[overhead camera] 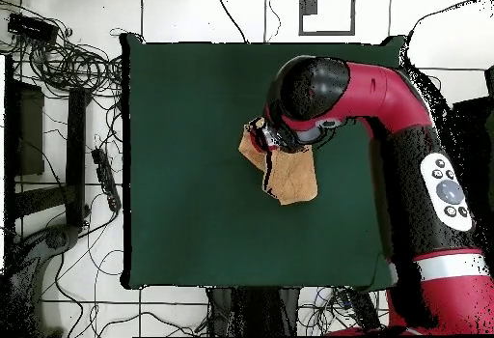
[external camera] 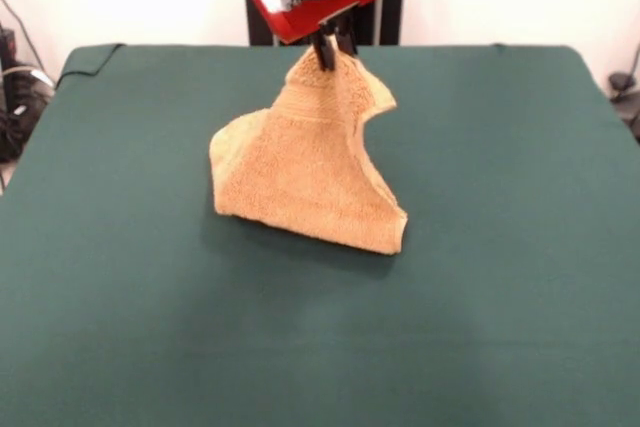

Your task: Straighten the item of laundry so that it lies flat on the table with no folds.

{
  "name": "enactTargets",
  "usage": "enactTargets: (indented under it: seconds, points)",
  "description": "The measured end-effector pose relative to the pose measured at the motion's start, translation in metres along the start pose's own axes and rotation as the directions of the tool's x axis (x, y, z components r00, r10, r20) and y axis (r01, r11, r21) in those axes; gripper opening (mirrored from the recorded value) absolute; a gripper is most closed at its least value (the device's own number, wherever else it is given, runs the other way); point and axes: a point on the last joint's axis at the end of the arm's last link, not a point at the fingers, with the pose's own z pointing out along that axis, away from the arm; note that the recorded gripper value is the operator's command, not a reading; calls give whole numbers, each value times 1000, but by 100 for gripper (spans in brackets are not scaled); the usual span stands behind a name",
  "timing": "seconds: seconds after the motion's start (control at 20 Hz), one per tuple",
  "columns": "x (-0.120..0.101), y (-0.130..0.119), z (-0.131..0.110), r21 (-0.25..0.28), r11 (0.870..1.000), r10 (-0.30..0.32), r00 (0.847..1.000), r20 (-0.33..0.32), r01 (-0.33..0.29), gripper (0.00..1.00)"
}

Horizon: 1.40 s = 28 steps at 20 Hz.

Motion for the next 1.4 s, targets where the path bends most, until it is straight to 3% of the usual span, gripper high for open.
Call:
enactTargets:
  seconds: [0.45, 0.9, 1.4]
  points:
    - [5, -2, -31, -21, 1000, 6, 996, -85, -8, 0]
    - [2, -18, -65, 25, 1000, 17, 992, -122, -14, 0]
    - [-6, -48, -97, 34, 994, -94, 985, -144, 100, 0]
